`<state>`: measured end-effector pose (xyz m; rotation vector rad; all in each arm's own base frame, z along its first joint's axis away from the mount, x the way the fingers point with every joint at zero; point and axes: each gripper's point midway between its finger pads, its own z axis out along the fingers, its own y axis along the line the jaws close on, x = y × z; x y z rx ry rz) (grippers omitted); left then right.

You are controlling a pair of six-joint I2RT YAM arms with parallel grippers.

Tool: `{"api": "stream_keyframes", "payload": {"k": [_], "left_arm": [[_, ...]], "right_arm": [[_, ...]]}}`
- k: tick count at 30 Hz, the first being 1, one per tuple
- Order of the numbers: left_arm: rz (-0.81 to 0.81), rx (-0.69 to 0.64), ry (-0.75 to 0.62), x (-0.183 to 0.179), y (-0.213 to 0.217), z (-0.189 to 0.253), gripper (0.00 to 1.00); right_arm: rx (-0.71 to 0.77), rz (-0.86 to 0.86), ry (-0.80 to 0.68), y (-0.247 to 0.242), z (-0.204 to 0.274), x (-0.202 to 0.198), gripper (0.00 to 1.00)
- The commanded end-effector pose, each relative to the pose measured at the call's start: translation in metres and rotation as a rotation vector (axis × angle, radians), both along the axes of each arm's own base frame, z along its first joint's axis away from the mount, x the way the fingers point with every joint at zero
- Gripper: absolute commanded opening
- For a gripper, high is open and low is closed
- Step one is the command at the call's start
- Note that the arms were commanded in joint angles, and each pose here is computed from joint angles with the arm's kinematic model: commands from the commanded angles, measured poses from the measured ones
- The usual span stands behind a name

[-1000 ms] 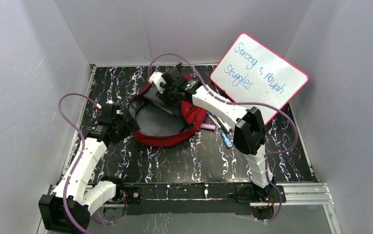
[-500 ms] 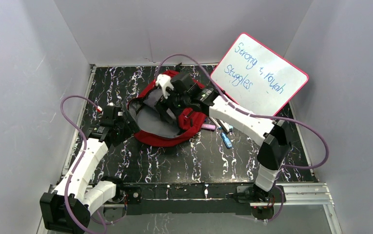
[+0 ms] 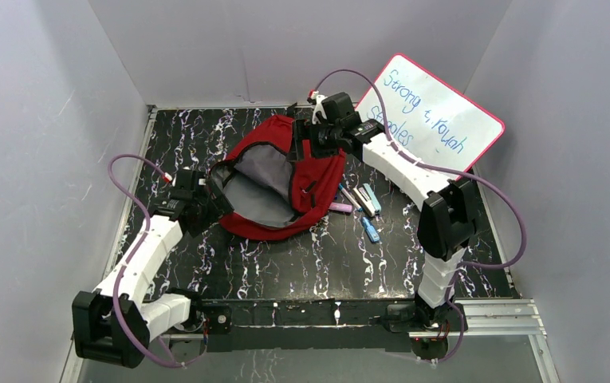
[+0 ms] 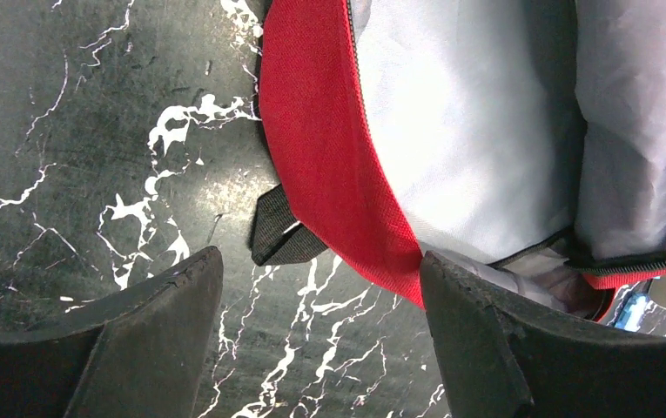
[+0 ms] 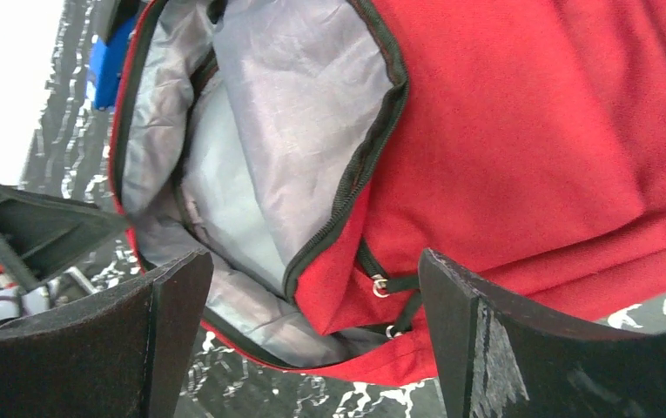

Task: Pack the student bag
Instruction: Adjust the student bag at the center of the board.

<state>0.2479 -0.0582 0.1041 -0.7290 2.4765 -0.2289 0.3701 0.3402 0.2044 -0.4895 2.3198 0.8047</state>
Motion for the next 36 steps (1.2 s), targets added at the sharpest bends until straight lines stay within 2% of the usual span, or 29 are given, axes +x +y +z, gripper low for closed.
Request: {"api": "stream_keyframes", "payload": {"k": [1, 6, 20, 25, 36], "left_arm": [[0.022, -0.021, -0.029, 0.016, -0.003, 0.007, 0.8], [0.027, -0.019, -0.044, 0.024, -0.003, 0.01, 0.8], [0.063, -0.035, -0.078, 0.034, -0.004, 0.015, 0.8], [0.055, -0.045, -0.024, 0.026, -0.006, -0.004, 0.75], [0.013, -0.07, -0.035, 0.016, -0.011, -0.009, 0.56]], "right_arm": [[0.178, 0.025, 0.065, 0.021, 0.016, 0.001, 0.97], [0.232, 0.046, 0.139, 0.029, 0.003, 0.005, 0.96], [0.144, -0.001, 0.191, 0.027, -0.04, 0.018, 0.94], [0.164, 0.025, 0.205, 0.033, -0.043, 0.017, 0.94], [0.234, 0.183, 0.256, 0.056, -0.042, 0.002, 0.85]]}}
